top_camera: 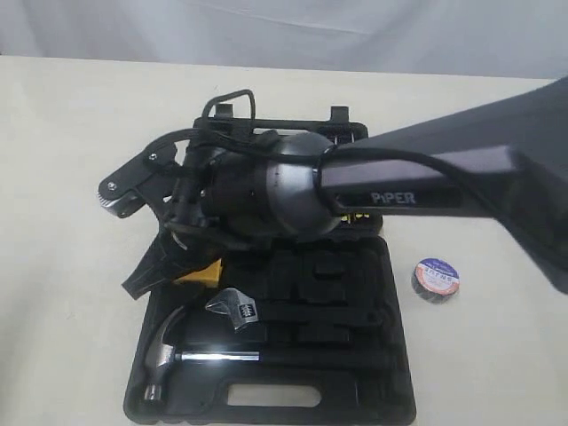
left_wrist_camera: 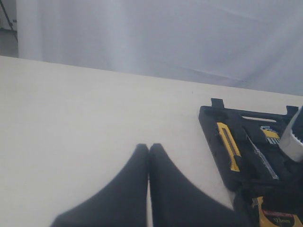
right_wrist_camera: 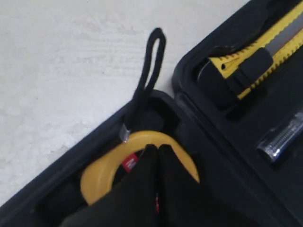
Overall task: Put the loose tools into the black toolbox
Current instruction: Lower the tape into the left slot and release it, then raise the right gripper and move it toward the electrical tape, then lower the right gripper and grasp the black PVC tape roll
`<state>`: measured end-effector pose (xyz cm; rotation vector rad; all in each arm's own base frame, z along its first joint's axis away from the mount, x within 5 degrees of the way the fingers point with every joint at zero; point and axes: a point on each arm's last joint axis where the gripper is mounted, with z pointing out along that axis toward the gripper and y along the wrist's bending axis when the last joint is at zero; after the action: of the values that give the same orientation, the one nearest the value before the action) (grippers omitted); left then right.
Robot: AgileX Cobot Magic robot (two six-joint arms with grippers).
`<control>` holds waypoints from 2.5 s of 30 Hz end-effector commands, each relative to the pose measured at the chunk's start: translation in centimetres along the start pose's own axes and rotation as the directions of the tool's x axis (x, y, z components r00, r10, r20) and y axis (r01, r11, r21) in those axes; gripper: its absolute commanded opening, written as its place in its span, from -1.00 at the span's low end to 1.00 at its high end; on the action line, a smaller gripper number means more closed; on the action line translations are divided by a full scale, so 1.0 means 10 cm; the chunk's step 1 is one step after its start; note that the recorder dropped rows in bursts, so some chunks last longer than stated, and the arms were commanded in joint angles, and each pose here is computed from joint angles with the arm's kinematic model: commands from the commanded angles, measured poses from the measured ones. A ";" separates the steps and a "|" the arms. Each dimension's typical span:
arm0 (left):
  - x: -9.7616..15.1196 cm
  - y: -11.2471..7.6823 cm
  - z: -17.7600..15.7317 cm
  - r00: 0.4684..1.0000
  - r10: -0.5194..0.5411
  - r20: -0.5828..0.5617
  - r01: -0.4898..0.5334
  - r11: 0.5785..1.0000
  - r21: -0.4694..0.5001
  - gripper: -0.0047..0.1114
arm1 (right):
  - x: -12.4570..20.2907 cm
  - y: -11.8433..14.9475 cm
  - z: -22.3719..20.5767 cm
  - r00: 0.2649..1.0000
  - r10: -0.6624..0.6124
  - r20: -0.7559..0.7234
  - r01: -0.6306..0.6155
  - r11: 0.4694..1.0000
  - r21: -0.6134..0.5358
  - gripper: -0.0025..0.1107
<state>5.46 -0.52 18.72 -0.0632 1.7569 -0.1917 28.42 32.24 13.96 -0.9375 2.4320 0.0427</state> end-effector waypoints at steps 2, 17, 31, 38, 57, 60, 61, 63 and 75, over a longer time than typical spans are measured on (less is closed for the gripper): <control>-0.01 -0.01 0.00 1.000 -0.006 -0.003 0.007 1.000 0.007 -0.92 | -0.07 -0.07 -0.15 0.999 0.026 0.032 -0.026 1.000 0.000 -0.97; -0.01 -0.01 0.00 1.000 -0.006 -0.003 0.007 1.000 0.007 -0.92 | -0.01 -0.95 -2.00 0.973 0.227 0.046 -0.231 0.948 0.218 -0.97; -0.01 -0.01 0.00 1.000 -0.006 -0.003 0.007 1.000 0.007 -0.92 | 0.60 -1.30 -2.19 0.917 0.396 -0.042 -0.375 0.895 0.243 -0.97; -0.01 -0.01 0.00 1.000 -0.006 -0.003 0.007 1.000 0.007 -0.92 | 1.28 -1.42 -1.83 0.809 0.554 -0.195 -0.504 0.825 0.253 -0.97; -0.01 -0.01 0.00 1.000 -0.006 -0.003 0.007 1.000 0.007 -0.92 | 1.85 -1.84 -1.48 0.729 0.655 -0.199 -0.625 0.755 0.196 -0.94; -0.01 -0.01 0.00 1.000 -0.006 -0.003 0.007 1.000 0.007 -0.92 | 1.85 -1.84 -1.41 0.747 0.629 -0.214 -0.600 0.777 0.190 -0.72; -0.01 -0.01 0.00 1.000 -0.006 -0.003 0.007 1.000 0.007 -0.92 | 1.85 -1.85 -1.39 0.747 0.629 -0.215 -0.600 0.777 0.189 -0.60; -0.01 -0.01 0.00 1.000 -0.006 -0.003 0.007 1.000 0.007 -0.92 | 1.83 -1.85 -1.34 0.751 0.627 -0.207 -0.599 0.779 0.185 -0.29; -0.01 -0.01 0.00 1.000 -0.006 -0.003 0.007 1.000 0.007 -0.92 | 1.80 -1.90 -1.02 0.723 0.671 -0.166 -0.647 0.741 0.178 0.32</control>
<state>5.46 -0.52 18.72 -0.0632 1.7569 -0.1917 24.02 4.53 17.54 0.0147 2.8353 0.0553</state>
